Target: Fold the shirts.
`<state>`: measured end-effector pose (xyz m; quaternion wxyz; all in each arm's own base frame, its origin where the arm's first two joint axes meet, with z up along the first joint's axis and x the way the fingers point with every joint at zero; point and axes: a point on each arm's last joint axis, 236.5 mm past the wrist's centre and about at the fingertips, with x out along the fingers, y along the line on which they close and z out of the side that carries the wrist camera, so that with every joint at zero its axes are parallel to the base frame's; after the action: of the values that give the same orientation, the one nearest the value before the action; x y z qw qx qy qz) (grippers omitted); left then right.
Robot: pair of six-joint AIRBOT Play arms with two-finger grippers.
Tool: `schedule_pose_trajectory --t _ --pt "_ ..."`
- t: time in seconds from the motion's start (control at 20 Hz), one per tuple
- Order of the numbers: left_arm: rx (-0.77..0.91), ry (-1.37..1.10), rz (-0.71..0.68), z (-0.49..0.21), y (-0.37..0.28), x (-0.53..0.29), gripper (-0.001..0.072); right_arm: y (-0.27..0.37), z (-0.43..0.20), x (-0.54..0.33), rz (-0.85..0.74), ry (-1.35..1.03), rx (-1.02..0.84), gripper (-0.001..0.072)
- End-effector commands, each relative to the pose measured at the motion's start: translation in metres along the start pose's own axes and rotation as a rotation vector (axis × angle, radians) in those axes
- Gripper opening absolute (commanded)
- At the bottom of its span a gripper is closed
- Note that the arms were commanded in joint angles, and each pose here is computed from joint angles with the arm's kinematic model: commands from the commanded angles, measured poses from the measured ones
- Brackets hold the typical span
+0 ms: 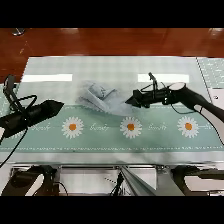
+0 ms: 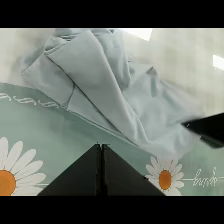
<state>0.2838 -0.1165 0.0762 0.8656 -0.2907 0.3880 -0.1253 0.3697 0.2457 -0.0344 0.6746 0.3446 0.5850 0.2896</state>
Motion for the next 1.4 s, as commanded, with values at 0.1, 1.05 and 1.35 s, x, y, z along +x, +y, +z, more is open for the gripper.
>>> schedule_pose_trajectory --t 0.1,1.05,1.35 --pt "0.000 0.001 0.000 0.000 0.000 0.000 0.0023 0.076 0.065 -0.069 -0.181 -0.029 -0.317 0.0022" --pt "0.005 0.002 -0.007 0.000 -0.002 0.000 0.0023 0.023 0.090 -0.434 -0.453 -0.575 0.110 0.0022" --pt "0.005 -0.006 -0.008 0.001 -0.002 0.000 0.0024 -0.013 0.023 -0.484 -0.657 -0.583 0.319 0.0021"
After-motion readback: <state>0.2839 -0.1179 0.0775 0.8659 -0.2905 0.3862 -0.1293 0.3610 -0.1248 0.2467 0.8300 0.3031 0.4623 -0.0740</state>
